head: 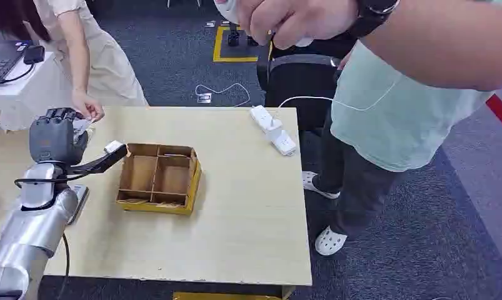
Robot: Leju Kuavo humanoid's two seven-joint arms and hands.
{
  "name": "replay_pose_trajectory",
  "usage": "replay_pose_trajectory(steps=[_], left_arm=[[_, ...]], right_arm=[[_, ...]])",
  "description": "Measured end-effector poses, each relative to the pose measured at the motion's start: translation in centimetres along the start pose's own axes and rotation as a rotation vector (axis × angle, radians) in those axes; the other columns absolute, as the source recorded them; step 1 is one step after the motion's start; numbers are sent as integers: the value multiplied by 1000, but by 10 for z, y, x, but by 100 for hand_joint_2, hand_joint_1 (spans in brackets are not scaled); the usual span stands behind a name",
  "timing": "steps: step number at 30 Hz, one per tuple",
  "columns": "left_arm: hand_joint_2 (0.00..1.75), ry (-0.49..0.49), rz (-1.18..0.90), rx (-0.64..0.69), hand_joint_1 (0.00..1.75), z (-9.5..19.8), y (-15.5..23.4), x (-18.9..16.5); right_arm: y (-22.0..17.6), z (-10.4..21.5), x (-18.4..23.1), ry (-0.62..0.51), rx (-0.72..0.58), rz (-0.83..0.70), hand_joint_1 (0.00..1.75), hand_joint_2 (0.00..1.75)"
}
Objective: Pass the card to the sensor for recognition and then transmit it.
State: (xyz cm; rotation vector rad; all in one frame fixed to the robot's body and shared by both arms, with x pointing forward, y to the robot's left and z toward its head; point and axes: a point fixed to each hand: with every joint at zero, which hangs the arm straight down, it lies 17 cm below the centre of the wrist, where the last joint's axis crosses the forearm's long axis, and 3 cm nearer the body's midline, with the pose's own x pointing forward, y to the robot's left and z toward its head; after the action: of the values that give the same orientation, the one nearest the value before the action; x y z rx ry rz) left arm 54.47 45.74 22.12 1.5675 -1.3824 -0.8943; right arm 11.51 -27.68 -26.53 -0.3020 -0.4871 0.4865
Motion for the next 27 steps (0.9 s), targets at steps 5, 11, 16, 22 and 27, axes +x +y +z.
replay_pose_trajectory(steps=[5, 11, 16, 22, 27], left_arm=[[175, 1, -1, 1, 175, 1, 0, -2], [175, -3, 2, 2, 175, 3, -1, -1], [175, -21, 14, 13, 175, 3, 1, 2], [175, -39, 49, 23, 175, 9, -1, 4], [175, -39, 36, 18, 175, 11, -2, 0]], right_arm=[[-1, 0, 0, -1, -7, 9, 0, 0], [-2, 0, 0, -3, -10, 14, 0, 0], [-2, 0, 0, -6, -11, 21, 0, 0], [-3, 0, 0, -7, -18, 30, 0, 0], [-4, 0, -1, -1, -20, 33, 0, 0]])
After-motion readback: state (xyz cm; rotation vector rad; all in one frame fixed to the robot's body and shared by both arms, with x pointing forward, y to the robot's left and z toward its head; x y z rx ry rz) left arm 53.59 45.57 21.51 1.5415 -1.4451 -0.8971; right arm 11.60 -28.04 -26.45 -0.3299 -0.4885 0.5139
